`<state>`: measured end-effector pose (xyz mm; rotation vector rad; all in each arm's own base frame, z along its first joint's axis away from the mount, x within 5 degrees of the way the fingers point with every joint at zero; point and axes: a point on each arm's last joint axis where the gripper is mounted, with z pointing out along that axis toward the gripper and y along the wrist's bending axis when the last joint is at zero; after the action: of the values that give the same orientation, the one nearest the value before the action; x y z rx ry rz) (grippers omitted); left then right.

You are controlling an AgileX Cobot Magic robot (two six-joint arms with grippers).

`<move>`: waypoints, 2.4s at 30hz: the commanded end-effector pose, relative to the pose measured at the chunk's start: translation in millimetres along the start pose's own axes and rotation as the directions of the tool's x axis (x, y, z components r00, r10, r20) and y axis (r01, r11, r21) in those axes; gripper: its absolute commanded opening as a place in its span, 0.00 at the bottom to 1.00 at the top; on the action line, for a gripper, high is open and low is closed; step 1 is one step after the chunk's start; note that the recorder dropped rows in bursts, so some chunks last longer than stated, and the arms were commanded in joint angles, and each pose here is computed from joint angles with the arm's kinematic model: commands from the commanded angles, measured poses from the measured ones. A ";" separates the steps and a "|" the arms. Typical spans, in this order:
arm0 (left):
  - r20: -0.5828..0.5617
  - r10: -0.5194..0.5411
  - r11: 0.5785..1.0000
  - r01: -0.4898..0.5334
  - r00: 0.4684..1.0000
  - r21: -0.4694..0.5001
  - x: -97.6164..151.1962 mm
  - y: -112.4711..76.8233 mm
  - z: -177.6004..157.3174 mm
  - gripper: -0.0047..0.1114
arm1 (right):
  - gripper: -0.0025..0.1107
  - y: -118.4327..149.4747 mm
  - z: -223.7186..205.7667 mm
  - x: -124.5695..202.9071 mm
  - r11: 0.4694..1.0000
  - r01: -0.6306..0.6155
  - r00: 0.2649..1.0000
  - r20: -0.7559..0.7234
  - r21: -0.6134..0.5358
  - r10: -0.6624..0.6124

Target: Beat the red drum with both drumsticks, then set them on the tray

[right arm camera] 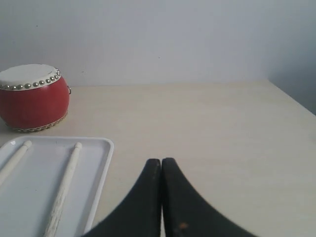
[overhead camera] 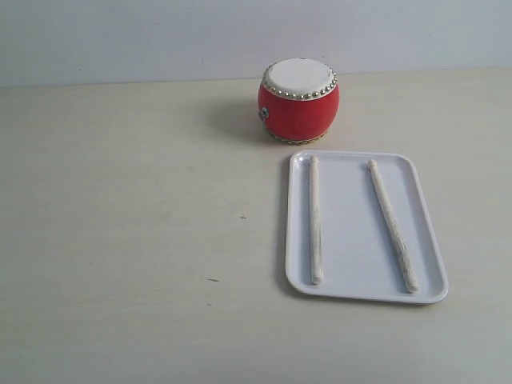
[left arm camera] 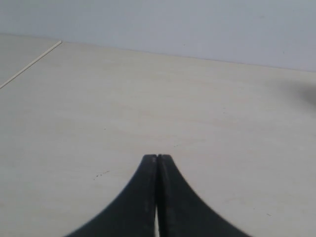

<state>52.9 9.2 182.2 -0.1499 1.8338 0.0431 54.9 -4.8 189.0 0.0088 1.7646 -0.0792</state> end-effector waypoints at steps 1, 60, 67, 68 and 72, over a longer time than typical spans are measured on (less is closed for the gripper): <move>0.005 -0.010 1.000 0.010 1.000 -0.002 0.7 0.1 0.0 0.04 | 0.02 -0.4 0.0 1.6 1.000 -0.017 1.000 -0.003 0.007 0.017; 0.005 -0.010 1.000 0.010 1.000 -0.002 0.7 0.1 0.0 0.04 | 0.02 -0.4 0.0 1.6 0.999 -0.035 0.999 -0.003 0.007 0.035; 0.005 -0.010 1.000 0.010 1.000 -0.002 0.7 0.1 0.0 0.04 | 0.02 -0.4 0.0 1.6 0.999 -0.035 0.999 -0.003 0.007 0.035; 0.005 -0.010 1.000 0.010 1.000 -0.002 0.7 0.1 0.0 0.04 | 0.02 -0.4 0.0 1.6 0.999 -0.035 0.999 -0.003 0.007 0.035; 0.005 -0.010 1.000 0.010 1.000 -0.002 0.7 0.1 0.0 0.04 | 0.02 -0.4 0.0 1.6 0.999 -0.035 0.999 -0.003 0.007 0.035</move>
<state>52.9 9.2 182.2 -0.1499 1.8338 0.0431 54.7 -4.9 188.3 0.0433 1.7720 -0.0527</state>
